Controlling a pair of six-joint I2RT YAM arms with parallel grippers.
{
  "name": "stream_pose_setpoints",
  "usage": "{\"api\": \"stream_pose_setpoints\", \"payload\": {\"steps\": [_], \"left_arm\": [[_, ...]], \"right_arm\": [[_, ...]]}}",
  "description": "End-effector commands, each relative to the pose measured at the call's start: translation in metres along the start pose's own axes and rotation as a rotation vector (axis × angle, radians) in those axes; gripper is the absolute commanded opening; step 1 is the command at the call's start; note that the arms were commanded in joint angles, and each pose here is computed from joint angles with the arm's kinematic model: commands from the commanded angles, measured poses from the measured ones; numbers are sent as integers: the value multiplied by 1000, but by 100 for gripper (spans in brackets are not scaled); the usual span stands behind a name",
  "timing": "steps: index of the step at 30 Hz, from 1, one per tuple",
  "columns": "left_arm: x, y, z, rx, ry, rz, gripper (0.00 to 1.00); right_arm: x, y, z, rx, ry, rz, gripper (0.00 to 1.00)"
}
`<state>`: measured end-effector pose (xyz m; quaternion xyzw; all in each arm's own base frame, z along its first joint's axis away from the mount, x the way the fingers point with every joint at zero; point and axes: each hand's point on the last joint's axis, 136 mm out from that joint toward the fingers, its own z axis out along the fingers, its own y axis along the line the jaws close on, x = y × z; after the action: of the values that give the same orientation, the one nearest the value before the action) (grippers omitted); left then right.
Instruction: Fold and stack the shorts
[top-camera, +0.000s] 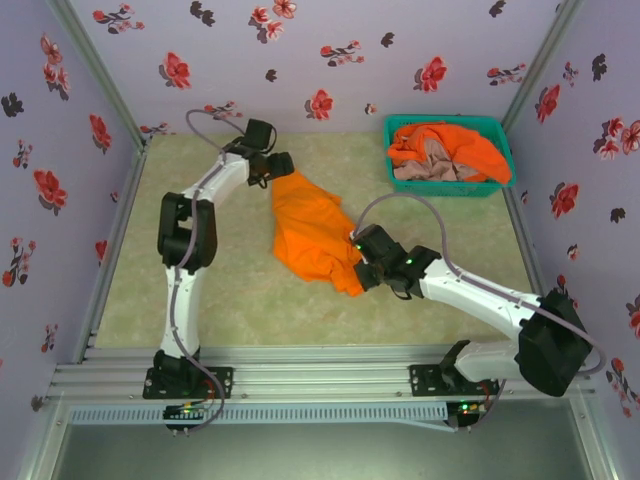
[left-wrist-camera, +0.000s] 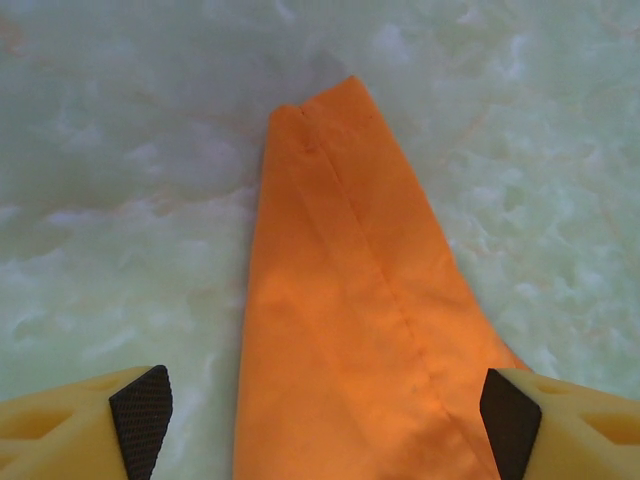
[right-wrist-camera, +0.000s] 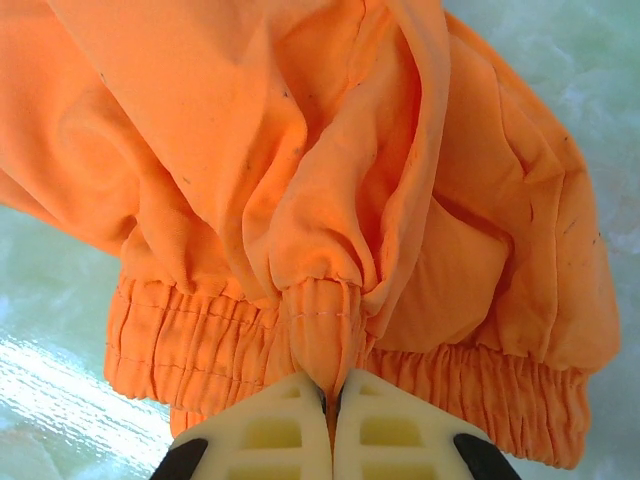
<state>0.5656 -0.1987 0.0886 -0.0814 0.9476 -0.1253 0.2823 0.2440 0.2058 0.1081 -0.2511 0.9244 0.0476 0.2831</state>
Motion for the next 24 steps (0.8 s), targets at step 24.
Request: {"api": "stream_pose_setpoints", "payload": {"steps": [24], "left_arm": [[-15,-10,71,-33,-16,42,50]], "right_arm": [[-3,12,20,-20,33,28,0]]}}
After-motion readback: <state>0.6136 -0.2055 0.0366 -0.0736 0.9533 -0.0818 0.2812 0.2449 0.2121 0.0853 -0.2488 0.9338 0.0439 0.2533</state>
